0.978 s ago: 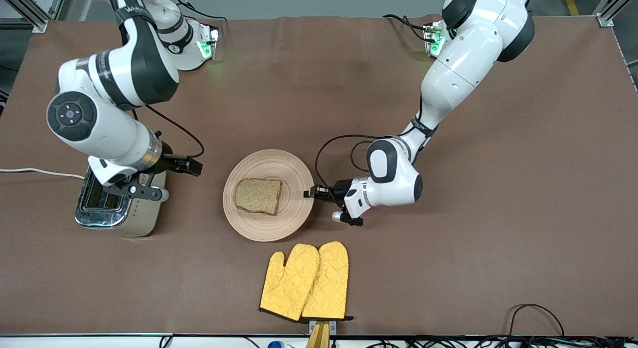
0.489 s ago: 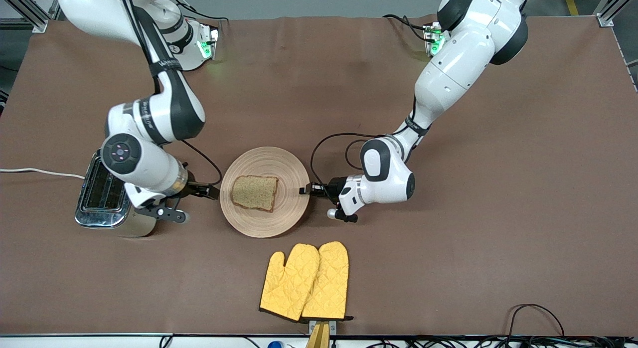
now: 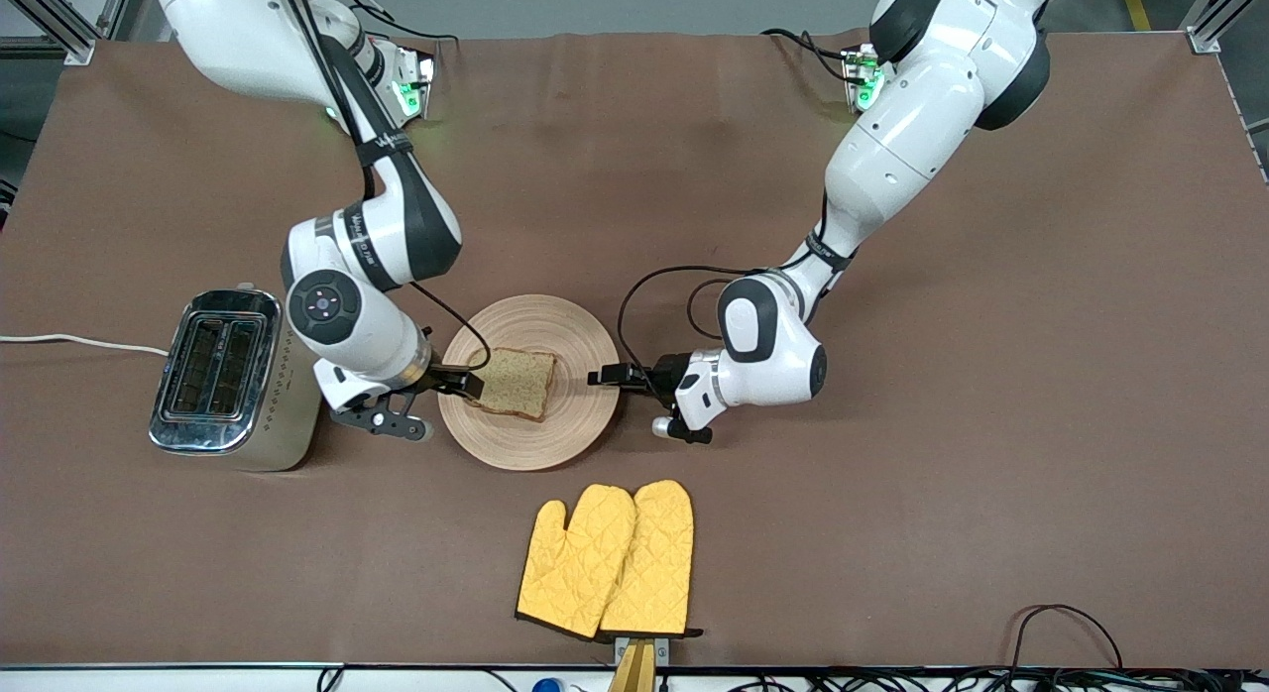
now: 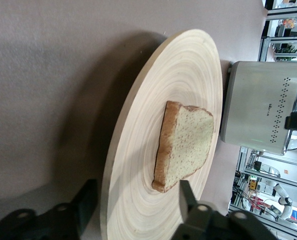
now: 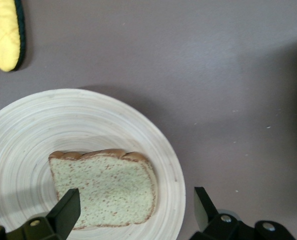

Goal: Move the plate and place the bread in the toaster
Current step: 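Lower the right gripper onto the bread while the left gripper releases the plate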

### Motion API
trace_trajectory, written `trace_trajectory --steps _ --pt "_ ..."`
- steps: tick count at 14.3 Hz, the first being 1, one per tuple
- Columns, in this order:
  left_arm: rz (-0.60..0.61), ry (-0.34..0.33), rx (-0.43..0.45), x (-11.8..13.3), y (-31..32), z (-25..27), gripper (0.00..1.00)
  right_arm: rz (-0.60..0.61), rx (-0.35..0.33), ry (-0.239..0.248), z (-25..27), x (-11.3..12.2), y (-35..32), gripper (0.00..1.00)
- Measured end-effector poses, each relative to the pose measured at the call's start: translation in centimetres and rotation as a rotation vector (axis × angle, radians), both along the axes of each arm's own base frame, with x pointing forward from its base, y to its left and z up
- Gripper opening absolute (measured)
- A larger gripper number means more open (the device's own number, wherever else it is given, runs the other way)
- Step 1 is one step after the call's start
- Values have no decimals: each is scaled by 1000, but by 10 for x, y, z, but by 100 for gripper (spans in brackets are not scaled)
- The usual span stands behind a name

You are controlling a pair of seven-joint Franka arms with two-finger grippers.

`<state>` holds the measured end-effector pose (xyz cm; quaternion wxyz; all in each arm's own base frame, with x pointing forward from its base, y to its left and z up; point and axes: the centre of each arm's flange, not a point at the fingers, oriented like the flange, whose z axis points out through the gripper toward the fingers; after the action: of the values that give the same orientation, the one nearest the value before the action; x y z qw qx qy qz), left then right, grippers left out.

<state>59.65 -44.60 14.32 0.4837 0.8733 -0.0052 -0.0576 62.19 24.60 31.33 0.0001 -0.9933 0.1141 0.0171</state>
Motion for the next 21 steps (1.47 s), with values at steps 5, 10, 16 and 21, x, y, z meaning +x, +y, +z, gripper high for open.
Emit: trace_trajectory --steps 5,10,16,21 --pt "-37 -65 158 28 41 23 100 10 -3 -3 -20 1 3 97" --pt "-210 -82 424 69 160 128 100 27 -6 -2 -53 -11 -3 84" --pt "-277 -151 746 82 301 241 100 53 -19 31 -66 -25 -14 59" --pt "-302 -153 903 58 333 334 100 52 -13 34 -67 -29 -15 56"
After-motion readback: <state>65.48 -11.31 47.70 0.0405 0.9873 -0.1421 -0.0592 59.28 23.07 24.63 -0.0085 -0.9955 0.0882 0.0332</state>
